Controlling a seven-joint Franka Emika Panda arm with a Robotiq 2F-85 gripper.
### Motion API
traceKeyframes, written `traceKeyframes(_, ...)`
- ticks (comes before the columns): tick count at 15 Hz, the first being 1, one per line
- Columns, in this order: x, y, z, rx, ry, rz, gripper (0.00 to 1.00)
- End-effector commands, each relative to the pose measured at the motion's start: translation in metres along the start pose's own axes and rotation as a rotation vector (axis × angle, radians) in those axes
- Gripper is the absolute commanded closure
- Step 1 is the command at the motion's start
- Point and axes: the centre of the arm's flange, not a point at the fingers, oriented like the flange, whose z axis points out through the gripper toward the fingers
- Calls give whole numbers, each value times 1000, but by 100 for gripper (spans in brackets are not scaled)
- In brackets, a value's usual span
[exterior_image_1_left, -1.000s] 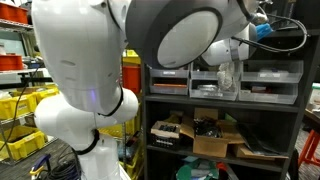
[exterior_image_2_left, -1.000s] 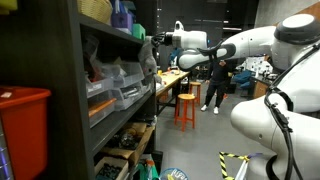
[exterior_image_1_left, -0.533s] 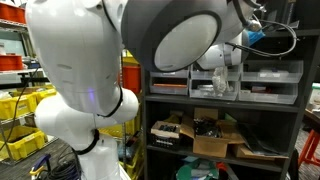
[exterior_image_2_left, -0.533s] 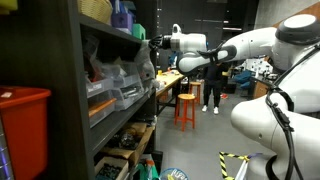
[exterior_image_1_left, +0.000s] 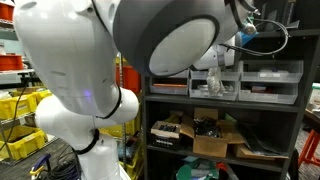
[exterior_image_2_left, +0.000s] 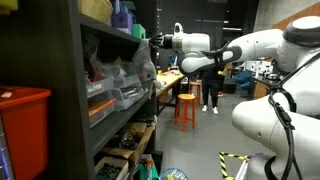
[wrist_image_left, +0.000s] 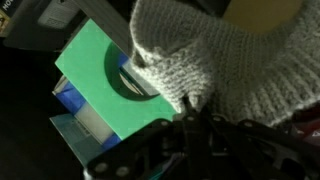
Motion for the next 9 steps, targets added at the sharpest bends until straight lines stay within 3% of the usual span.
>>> traceKeyframes(1,11,-35,-17,-3,38,-51,99)
traceKeyframes(9,26,-66,-34,30,87,-102,99)
